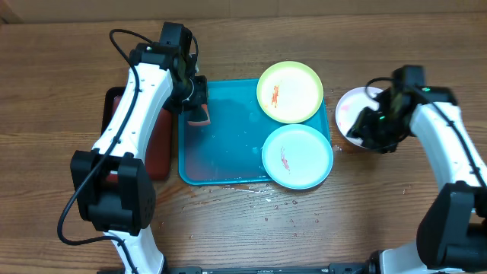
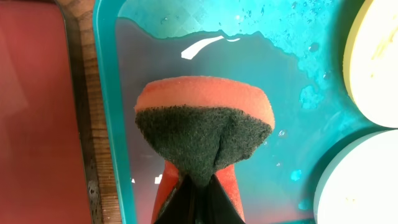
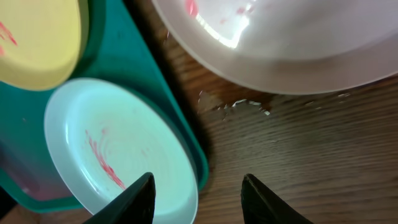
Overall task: Clean dirty plates on tray and stack at the side
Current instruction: 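Set the white plate on the table and release it, then move right gripper to the light blue plate rim and grasp it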
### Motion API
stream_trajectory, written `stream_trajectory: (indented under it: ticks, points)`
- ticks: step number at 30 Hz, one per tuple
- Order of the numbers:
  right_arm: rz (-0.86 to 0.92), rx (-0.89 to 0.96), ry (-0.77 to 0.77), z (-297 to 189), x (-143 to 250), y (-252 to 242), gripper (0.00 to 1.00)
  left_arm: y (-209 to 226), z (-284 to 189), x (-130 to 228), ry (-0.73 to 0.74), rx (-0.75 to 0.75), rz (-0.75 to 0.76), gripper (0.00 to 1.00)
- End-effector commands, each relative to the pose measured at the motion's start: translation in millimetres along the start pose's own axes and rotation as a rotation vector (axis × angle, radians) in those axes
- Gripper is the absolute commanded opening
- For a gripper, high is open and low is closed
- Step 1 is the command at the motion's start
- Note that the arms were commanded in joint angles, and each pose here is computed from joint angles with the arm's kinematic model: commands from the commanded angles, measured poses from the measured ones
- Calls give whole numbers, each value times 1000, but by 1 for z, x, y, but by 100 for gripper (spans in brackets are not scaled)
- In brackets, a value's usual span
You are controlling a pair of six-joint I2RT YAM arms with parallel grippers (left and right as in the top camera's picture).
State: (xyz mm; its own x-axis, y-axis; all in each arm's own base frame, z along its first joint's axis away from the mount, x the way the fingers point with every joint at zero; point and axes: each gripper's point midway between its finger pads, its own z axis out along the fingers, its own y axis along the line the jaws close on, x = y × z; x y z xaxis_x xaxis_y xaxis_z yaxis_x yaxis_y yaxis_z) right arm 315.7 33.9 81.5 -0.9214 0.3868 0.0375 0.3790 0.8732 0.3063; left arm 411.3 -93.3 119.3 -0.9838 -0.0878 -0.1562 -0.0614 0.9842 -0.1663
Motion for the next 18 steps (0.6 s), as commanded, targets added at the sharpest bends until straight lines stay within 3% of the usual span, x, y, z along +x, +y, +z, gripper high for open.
stream_trajectory:
  ticks: [1,6,18]
  points:
    - [-68,-5,50,18,19,8,46,-1,-1,2,-2,-7,-6,4]
    - [-60,76,52,47,36,3,44,-1,-1,2,-2,-7,-5,4]
    - [-90,81,30,67,41,8,22,1,-1,1,-6,-21,-5,4]
